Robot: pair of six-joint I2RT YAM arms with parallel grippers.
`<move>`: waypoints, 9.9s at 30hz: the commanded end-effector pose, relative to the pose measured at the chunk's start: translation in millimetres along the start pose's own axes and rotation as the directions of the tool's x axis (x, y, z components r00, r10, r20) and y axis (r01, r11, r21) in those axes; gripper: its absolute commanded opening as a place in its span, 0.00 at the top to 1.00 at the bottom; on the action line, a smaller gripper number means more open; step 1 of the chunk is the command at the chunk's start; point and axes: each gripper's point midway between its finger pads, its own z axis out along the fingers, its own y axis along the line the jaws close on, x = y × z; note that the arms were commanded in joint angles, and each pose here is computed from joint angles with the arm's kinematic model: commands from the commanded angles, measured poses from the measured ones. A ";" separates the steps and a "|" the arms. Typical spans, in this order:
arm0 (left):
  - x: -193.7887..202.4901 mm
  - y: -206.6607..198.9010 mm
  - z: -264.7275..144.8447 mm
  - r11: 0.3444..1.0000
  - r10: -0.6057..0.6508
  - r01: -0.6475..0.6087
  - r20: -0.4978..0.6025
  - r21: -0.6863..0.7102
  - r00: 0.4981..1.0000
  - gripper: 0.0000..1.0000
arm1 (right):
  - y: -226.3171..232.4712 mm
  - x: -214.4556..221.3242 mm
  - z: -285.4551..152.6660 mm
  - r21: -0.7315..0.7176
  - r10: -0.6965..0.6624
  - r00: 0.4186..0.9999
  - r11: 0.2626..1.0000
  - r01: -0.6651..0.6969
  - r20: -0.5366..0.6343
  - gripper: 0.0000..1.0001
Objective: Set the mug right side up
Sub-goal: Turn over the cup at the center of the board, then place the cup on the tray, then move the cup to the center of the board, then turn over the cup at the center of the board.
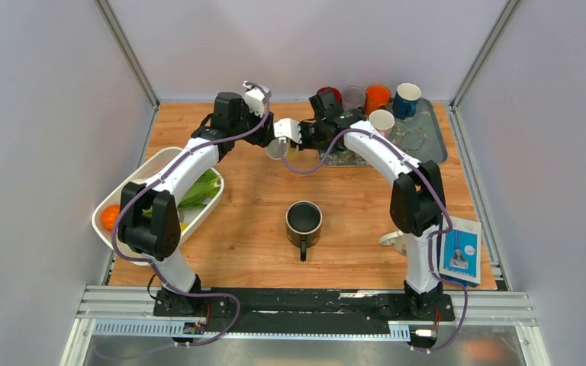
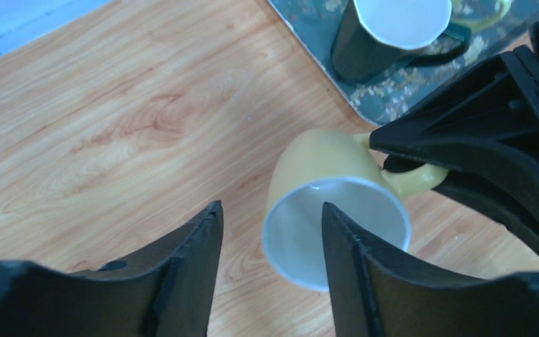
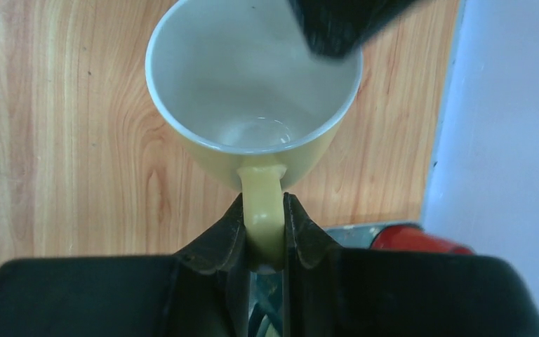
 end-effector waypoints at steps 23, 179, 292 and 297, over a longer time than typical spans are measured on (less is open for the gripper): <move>-72.1 6.6 -41.8 0.997 -0.062 0.072 0.238 -0.031 0.969 0.39 | -122.2 264.6 -372.2 0.733 0.605 0.563 -0.051 -0.678 0.563 1.00; 63.3 -39.9 -0.1 0.935 0.311 -0.310 0.024 0.172 0.950 0.52 | 20.4 49.4 -24.1 0.052 0.270 0.930 0.955 -0.292 0.250 0.08; -49.0 11.3 -94.7 0.756 0.644 -0.532 0.293 -0.381 0.706 1.00 | -2.9 -71.2 -53.0 -0.853 0.974 0.203 0.019 -0.521 -0.102 0.18; -43.5 3.8 -103.0 0.805 0.589 -0.504 0.310 -0.313 0.747 1.00 | -19.6 -73.5 -58.5 -0.840 0.978 0.209 0.099 -0.534 -0.017 0.00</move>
